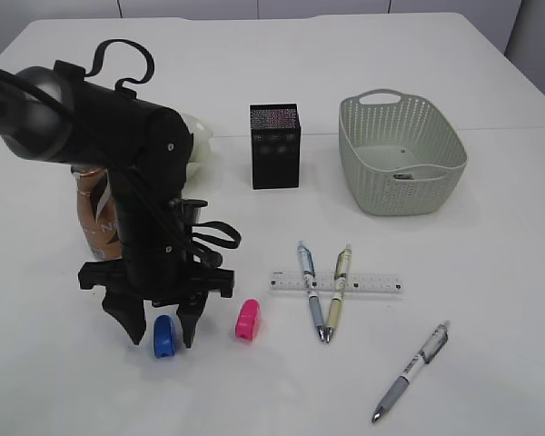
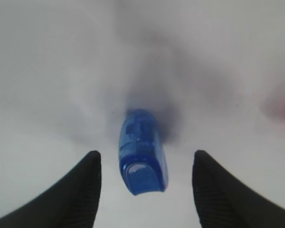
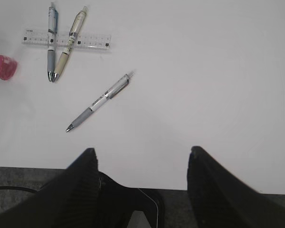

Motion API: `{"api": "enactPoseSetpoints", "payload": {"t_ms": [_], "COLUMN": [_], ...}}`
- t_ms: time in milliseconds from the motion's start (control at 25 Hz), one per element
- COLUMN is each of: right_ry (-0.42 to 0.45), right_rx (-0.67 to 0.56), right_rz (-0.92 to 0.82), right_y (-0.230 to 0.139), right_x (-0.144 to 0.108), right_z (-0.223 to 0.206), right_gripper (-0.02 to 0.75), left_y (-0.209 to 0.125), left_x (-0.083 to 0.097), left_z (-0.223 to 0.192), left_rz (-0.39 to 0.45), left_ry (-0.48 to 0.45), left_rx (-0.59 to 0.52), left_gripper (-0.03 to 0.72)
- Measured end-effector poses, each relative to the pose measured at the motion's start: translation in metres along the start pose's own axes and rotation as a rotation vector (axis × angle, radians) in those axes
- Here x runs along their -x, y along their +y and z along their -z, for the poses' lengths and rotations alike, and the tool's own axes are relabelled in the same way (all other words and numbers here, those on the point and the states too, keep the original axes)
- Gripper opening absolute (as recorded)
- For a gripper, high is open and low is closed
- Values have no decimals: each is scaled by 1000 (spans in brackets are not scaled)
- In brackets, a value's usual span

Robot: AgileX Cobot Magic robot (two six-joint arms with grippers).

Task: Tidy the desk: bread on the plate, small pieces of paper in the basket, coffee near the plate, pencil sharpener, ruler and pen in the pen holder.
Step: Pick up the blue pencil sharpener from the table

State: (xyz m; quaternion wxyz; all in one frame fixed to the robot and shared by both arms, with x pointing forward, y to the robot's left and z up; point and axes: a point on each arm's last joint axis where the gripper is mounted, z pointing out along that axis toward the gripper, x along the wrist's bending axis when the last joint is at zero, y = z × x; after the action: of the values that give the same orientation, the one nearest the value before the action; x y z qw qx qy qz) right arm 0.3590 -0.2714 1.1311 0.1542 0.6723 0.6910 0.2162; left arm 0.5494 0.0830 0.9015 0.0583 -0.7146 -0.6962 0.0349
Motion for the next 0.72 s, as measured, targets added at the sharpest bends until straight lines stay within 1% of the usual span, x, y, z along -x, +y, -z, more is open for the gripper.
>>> {"api": "enactPoseSetpoints", "payload": {"t_ms": [480,720], "right_ry": [0,0], "right_rx": [0,0], "right_rz": [0,0], "right_y": [0,0], "right_x": [0,0], "right_z": [0,0], "right_gripper": [467,467], "left_y": [0,1], "left_x": [0,3], "left_z": [-1,-15], "left_rz": [1,17], "left_ry": [-1,-2], "left_rx": [0,-46], "left_gripper": [433,433]}}
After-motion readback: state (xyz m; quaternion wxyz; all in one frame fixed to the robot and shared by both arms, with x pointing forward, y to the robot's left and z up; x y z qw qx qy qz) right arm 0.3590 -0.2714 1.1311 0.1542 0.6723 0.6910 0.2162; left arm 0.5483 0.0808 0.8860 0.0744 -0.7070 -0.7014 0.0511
